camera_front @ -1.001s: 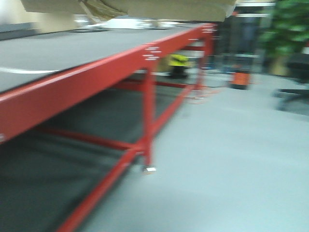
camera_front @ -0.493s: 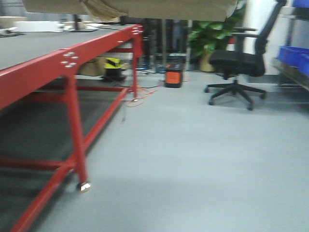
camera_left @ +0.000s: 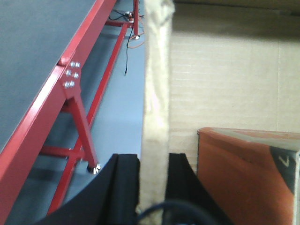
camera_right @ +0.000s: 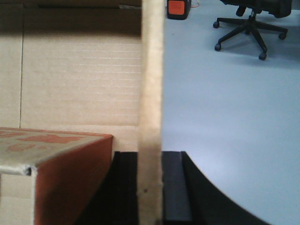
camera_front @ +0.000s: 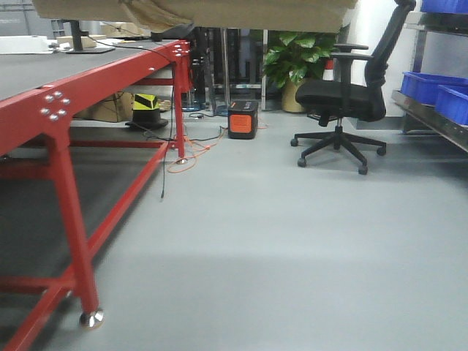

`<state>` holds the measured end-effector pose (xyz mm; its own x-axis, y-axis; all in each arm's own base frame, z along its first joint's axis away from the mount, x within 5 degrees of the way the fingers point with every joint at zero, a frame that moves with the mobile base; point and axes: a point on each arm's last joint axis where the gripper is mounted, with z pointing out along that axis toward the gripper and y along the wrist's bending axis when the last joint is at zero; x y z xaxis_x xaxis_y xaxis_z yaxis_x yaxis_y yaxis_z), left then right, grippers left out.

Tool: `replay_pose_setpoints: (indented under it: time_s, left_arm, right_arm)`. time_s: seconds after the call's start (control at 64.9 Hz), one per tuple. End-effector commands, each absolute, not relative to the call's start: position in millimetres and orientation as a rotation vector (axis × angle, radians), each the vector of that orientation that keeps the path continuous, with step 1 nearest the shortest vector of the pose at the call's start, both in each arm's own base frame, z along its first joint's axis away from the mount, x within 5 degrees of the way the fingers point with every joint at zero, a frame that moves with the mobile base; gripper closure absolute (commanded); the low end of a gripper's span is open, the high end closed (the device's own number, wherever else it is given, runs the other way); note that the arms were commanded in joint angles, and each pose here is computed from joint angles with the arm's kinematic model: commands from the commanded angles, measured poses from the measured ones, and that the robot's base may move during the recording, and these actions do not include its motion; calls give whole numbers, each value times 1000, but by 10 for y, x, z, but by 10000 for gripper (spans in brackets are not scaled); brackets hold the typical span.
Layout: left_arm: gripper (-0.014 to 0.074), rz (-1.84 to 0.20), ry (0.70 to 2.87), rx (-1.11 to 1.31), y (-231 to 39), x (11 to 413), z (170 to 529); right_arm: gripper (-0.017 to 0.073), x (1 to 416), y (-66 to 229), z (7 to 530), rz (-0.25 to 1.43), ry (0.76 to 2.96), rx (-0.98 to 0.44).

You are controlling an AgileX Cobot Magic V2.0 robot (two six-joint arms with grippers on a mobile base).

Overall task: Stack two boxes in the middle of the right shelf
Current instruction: 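Carry the held boxes away from the table, turning toward the shelves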

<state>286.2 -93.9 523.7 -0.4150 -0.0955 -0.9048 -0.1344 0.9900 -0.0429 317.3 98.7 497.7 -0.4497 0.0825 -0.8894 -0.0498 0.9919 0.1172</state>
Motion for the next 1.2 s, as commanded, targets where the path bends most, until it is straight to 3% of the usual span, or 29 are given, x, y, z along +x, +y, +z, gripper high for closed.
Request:
replay_pose_setpoints:
  time_s: [0.0,1.186]
  left_arm:
    - [704,72,1939,-168,-872,2821,5334]
    - [704,93,1930,-169,-857,2822,5342]
  right_arm:
    - [721,3142,930,5086,120,1967,21]
    - [721,3161,945,5116,135,1928,12]
